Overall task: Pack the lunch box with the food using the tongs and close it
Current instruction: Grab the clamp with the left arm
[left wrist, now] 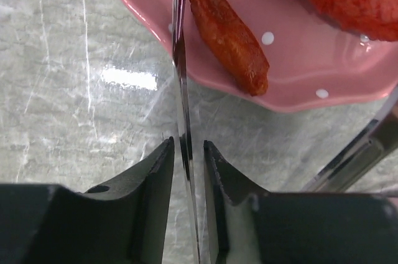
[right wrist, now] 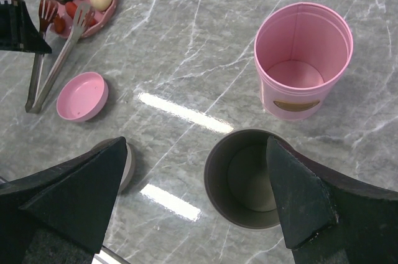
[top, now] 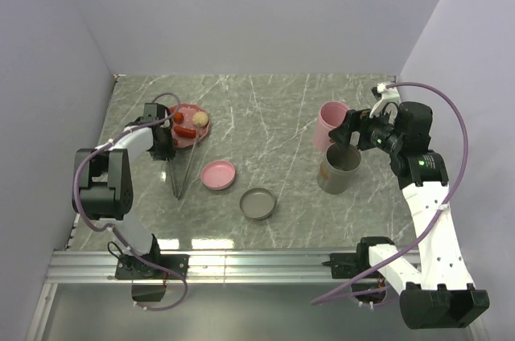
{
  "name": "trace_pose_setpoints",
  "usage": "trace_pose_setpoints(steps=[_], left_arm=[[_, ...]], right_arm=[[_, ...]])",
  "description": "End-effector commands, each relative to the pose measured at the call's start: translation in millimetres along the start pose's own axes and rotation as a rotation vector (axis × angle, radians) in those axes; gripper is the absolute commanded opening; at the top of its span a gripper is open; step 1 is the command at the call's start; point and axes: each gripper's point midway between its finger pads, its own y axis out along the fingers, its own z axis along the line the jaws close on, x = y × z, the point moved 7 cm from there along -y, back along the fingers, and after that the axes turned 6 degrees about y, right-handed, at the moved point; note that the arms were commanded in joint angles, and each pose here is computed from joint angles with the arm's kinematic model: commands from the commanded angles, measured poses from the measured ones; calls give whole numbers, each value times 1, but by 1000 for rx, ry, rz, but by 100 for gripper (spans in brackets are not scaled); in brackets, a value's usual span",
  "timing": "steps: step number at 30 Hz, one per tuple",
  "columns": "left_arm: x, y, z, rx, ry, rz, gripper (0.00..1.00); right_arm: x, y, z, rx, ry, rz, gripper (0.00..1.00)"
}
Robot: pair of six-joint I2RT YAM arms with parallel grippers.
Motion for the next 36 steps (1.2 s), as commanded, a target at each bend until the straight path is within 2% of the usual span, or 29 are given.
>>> trace_pose_setpoints(steps=[1,3,7,12,14,21,26,31,32,36], left_arm=[[16,-4,-3,-1,-24,-44,31],[18,-8,-3,-8,-33,-44,30],[19,-19,-6,-31,-44,-42,14],[23,-31,-4,-23,-42,-54,8],[25,-36,-3,-14,-39,-62,0],[33,-75,-3,-50,-32,-86,0],[52,-126,-16,-243,-23,-200,0],[70,-181,-35,-535,-27,-347,0],[77,-195,-39,-578,-38,-414,0],[90,-234,-50,-774,-25,-532,0]], right_arm=[[15,-4,6,20,-34,-53,100],[15,-5,6,14,-36,-56,100],[17,-9,8,19,-40,-74,100],[14,-9,9,34,-45,-81,100],[13,-9,10,38,-47,-88,100],[20,-11,12,36,-54,-123,100],[32,-10,17,75,-47,-122,100],[38,-7,36,256,-36,-141,100],[44,-6,40,294,-36,-175,100],[51,2,51,452,-1,-155,100]])
